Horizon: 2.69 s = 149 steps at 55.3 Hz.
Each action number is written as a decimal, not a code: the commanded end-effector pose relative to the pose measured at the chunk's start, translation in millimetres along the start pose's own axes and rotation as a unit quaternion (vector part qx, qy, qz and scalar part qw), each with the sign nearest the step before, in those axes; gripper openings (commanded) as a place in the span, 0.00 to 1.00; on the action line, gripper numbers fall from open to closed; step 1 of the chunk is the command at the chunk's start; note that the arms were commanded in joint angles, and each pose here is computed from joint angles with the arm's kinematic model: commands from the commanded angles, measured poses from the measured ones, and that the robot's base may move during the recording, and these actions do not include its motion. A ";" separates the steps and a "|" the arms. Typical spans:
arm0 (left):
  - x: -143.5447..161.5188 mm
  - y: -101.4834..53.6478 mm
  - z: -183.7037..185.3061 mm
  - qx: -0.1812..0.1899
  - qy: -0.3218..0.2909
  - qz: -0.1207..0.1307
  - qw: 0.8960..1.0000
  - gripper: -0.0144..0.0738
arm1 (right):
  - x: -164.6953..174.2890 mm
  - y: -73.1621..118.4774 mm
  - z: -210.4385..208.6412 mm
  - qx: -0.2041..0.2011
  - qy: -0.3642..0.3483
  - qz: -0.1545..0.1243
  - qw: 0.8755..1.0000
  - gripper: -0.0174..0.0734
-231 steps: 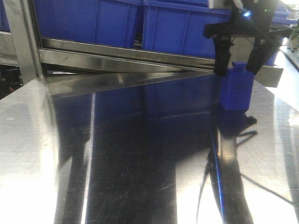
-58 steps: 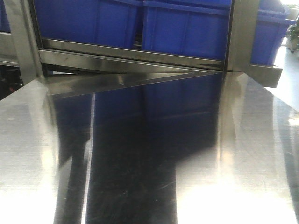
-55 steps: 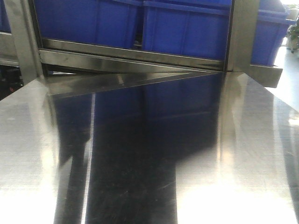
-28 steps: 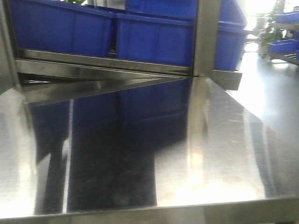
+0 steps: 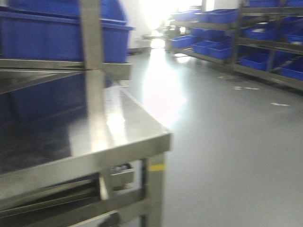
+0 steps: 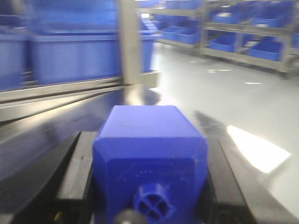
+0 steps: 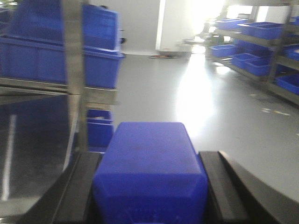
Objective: Pick and sort blue part to right shelf
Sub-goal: 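Drive the base away from the table holding both parts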
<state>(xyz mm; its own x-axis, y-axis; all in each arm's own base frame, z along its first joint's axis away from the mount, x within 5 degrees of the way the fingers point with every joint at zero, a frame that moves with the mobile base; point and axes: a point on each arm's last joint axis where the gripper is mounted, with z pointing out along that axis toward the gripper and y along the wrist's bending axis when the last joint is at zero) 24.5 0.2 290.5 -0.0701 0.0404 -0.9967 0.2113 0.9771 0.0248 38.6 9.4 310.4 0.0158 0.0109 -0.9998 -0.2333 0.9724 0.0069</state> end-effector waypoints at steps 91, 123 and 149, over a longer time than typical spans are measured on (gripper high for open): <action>-17.0 -0.9 -2.0 0.009 -0.052 -0.004 0.999 0.48 | -17.9 -0.2 -0.5 0.002 -0.056 -0.007 0.998 0.36; -17.0 -0.9 -2.0 0.009 -0.052 -0.004 0.999 0.48 | -17.9 -0.2 -0.5 0.002 -0.056 -0.007 0.998 0.36; -17.0 -0.9 -2.0 0.009 -0.052 -0.004 0.999 0.48 | -17.9 -0.2 -0.5 0.002 -0.056 -0.007 0.998 0.36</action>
<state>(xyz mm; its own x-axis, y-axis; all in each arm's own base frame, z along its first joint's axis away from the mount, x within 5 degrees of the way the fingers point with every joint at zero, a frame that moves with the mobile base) 24.5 0.1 290.5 -0.0710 0.0369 -0.9968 0.2119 0.9771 0.0211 38.6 9.4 310.4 0.0162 0.0095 -0.9998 -0.2328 0.9725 0.0055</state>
